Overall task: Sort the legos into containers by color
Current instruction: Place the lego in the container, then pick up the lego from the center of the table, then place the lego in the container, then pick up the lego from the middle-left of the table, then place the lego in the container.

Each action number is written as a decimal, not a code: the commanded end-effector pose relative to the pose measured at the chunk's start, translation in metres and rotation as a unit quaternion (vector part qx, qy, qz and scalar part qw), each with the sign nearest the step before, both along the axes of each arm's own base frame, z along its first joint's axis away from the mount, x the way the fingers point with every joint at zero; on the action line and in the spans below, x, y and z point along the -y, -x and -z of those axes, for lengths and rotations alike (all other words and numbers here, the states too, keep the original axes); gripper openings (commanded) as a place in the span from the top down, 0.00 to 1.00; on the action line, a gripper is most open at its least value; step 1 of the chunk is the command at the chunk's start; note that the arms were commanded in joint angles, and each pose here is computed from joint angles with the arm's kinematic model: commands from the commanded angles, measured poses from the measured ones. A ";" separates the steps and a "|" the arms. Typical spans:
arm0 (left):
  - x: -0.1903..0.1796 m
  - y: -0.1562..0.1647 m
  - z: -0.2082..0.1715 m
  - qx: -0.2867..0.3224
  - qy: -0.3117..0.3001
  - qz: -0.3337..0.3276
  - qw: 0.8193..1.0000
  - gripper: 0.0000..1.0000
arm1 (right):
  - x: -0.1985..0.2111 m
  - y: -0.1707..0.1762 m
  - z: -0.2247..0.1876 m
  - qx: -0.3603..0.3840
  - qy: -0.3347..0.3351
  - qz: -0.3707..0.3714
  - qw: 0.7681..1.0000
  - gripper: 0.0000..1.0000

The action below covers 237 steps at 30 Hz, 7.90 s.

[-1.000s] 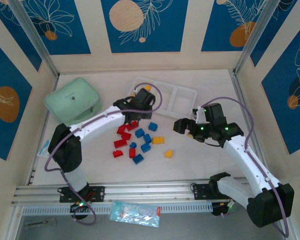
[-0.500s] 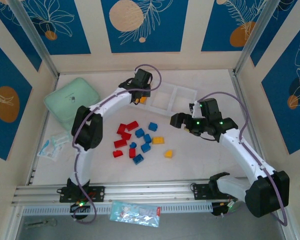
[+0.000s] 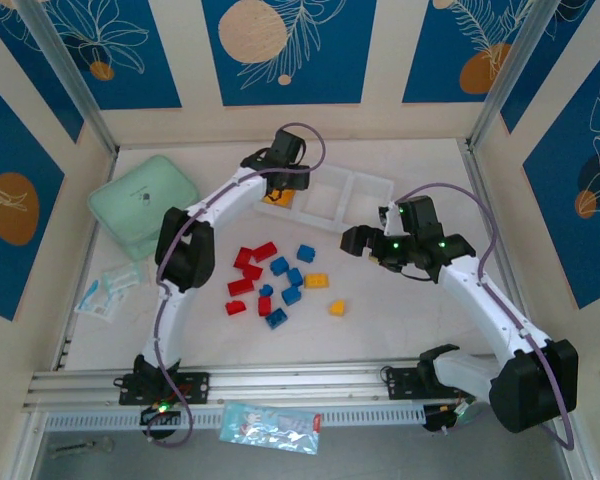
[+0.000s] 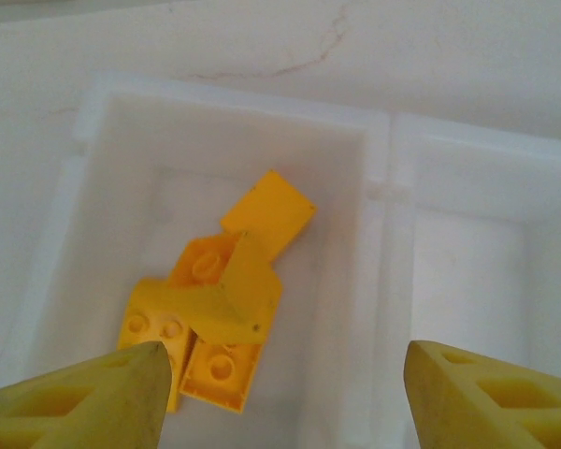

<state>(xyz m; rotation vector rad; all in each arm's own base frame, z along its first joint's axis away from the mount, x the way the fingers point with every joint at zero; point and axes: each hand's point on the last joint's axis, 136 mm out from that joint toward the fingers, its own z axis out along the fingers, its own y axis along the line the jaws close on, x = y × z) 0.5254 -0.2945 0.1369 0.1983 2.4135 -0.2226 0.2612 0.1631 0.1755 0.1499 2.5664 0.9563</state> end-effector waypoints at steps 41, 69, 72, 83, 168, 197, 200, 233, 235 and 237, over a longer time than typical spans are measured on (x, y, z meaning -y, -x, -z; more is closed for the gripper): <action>0.076 0.260 0.050 -0.133 -0.021 0.395 0.909 0.27 | 0.026 0.087 0.033 -0.114 -0.066 0.020 0.991 0.01; 0.064 0.268 0.121 -0.183 -0.109 0.388 0.897 0.33 | 0.032 0.079 0.027 -0.104 -0.078 0.035 0.991 0.01; 0.061 0.268 0.122 -0.181 -0.120 0.384 0.897 0.38 | 0.032 0.078 0.028 -0.104 -0.077 0.036 0.991 0.01; 0.053 0.261 0.118 -0.165 -0.146 0.372 0.902 0.53 | 0.033 0.075 0.025 -0.101 -0.078 0.038 0.991 0.01; 0.048 0.283 0.019 -0.203 0.123 0.072 0.969 0.30 | 0.022 0.089 0.044 -0.159 0.055 0.006 0.986 0.01; 0.105 0.343 0.096 -0.249 -0.042 0.144 0.957 0.36 | 0.038 0.116 0.058 -0.183 0.056 0.058 0.980 0.01; 0.108 0.345 0.102 -0.255 -0.047 0.148 0.954 0.42 | 0.039 0.116 0.058 -0.183 0.056 0.059 0.980 0.01; 0.011 0.198 -0.035 -0.067 0.021 0.057 0.996 0.63 | -0.028 0.044 -0.021 -0.003 -0.007 -0.054 0.999 0.01; 0.005 0.173 -0.036 -0.059 0.020 0.040 0.997 0.63 | -0.031 0.032 -0.023 0.006 -0.001 -0.051 0.999 0.01; 0.004 0.148 -0.032 -0.056 0.022 0.029 0.998 0.63 | -0.032 0.021 -0.022 0.012 0.007 -0.044 0.999 0.01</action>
